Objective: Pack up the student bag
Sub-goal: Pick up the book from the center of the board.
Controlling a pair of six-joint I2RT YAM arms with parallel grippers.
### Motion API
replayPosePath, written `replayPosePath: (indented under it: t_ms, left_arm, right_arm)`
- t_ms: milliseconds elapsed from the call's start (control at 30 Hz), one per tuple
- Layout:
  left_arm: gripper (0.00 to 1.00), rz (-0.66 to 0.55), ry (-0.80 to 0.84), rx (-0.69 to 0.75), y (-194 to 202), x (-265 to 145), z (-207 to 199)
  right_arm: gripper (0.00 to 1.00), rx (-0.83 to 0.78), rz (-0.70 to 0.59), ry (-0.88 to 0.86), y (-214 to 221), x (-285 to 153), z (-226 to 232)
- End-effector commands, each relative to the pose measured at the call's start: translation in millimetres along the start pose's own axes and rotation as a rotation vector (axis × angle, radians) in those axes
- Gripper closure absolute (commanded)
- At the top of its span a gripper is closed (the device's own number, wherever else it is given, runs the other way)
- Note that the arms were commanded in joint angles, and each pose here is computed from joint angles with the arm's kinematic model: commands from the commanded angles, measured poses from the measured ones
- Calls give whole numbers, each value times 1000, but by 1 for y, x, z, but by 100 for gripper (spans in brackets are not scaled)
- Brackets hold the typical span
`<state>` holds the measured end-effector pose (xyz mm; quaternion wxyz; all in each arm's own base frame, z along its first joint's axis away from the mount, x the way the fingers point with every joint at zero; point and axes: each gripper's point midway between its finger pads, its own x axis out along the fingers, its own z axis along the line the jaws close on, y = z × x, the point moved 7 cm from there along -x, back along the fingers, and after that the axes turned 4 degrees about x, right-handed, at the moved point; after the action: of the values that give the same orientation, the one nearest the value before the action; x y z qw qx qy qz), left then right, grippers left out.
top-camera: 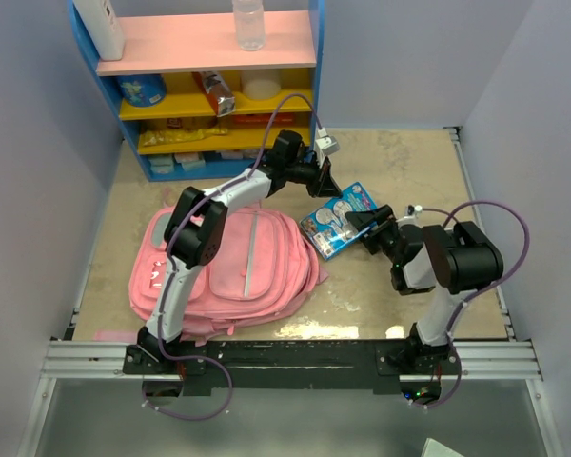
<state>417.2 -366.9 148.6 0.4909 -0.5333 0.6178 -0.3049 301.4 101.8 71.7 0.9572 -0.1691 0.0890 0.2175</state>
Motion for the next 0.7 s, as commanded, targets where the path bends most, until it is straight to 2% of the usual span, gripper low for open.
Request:
replayPosePath:
  t_ms: [0,167,200,400,500,533,600,633,667]
  left_arm:
    - [100,-97,53,102,-49,-14,-23]
    - [100,-91,40,108,-48,-15,-22]
    - [100,-90,37,107,-48,-15,-22]
    - [100,-86,32,105,-47,-14,-22]
    - [100,-84,25,114,-48,-14,-22]
    - [100,-83,22,119,-48,-15,-22]
    - [100,-81,17,118,-49,-15,-22]
    - [100,-81,17,122,-50,-16,-22]
    - [100,-77,11,120,-52,-17,-23]
  right_arm:
    - [1,-4,-83,-281,-12,2,42]
    - [1,-79,-111,-222,-17,-1,48]
    - [1,-105,-83,-144,-14,1,38]
    - [1,-140,-70,-129,-15,5,47]
    - [23,-151,-56,-142,-12,6,51]
    - [40,-151,-57,-148,-13,6,52]
    - [58,-146,-51,-147,-12,6,52]
    - [80,-148,-49,-148,-12,7,54]
    - [89,-148,-47,-144,-12,6,54]
